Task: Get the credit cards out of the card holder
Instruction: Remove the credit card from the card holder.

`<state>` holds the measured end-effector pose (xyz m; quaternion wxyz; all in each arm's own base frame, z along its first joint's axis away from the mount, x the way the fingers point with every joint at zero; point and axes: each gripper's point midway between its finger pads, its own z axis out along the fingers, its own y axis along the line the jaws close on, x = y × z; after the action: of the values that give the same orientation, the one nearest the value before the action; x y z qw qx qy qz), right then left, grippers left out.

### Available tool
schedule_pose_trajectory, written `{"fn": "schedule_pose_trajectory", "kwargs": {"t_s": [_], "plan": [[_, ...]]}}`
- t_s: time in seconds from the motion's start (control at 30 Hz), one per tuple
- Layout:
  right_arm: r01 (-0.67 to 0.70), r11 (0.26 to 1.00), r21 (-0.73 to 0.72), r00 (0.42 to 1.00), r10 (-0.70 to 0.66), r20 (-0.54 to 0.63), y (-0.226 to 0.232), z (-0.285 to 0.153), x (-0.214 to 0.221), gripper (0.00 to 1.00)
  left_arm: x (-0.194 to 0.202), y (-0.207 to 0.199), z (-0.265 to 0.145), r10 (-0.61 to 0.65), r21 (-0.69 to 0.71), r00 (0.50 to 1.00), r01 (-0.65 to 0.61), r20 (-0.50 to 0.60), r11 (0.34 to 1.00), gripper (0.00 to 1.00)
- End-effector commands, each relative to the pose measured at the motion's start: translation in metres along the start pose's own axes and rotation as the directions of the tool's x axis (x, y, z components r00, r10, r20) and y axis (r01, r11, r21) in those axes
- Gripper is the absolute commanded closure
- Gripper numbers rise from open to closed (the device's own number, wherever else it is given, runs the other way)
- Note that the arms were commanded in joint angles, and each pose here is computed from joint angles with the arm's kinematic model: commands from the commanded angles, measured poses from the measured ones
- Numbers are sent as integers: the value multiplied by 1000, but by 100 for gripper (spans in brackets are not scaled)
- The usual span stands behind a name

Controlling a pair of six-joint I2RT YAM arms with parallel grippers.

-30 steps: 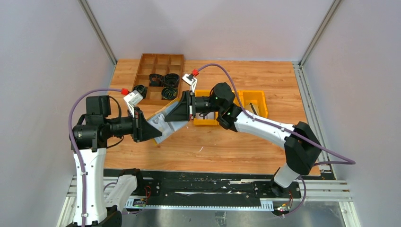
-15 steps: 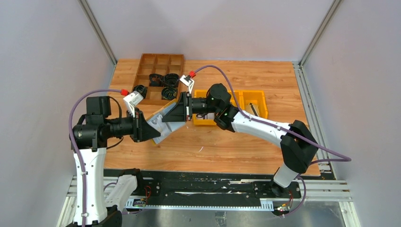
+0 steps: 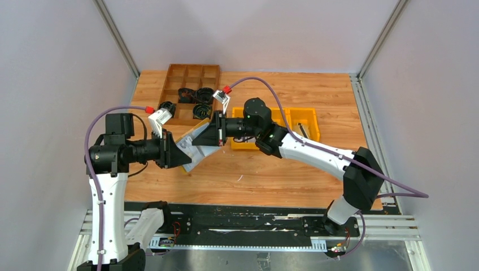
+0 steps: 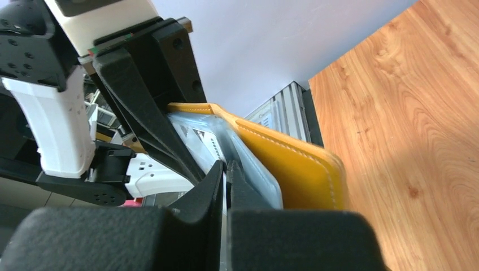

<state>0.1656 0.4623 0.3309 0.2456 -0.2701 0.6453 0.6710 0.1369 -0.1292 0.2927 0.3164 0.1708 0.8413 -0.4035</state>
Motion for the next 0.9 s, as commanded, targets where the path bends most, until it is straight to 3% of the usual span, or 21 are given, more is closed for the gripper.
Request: {"fn": "schedule_pose_trajectory", "kwargs": {"t_s": [0.0,0.23,0.43,0.73,0.77,0.87], "plan": [[23,983,-181,999,-28,-29,56,1,12,100,-16,-31,-2,75,168,995,-86,68,982,76],[-11,970,-243,1000,15,16,58,-22,3,100,-17,-47,-6,80,245,993,-99,86,965,70],[-26,981,-192,998,35,43,44,-37,-1,100,-18,-59,-11,102,278,989,-129,109,952,81],[-18,986,-165,997,29,65,41,-47,-4,100,-18,-68,-16,122,285,984,-154,128,946,85],[-11,985,-173,998,21,60,44,-47,-4,98,-18,-66,-16,121,280,984,-153,127,948,87],[46,985,-165,998,-40,39,57,-40,0,77,-17,-62,-14,113,264,986,-141,119,954,88]]}}
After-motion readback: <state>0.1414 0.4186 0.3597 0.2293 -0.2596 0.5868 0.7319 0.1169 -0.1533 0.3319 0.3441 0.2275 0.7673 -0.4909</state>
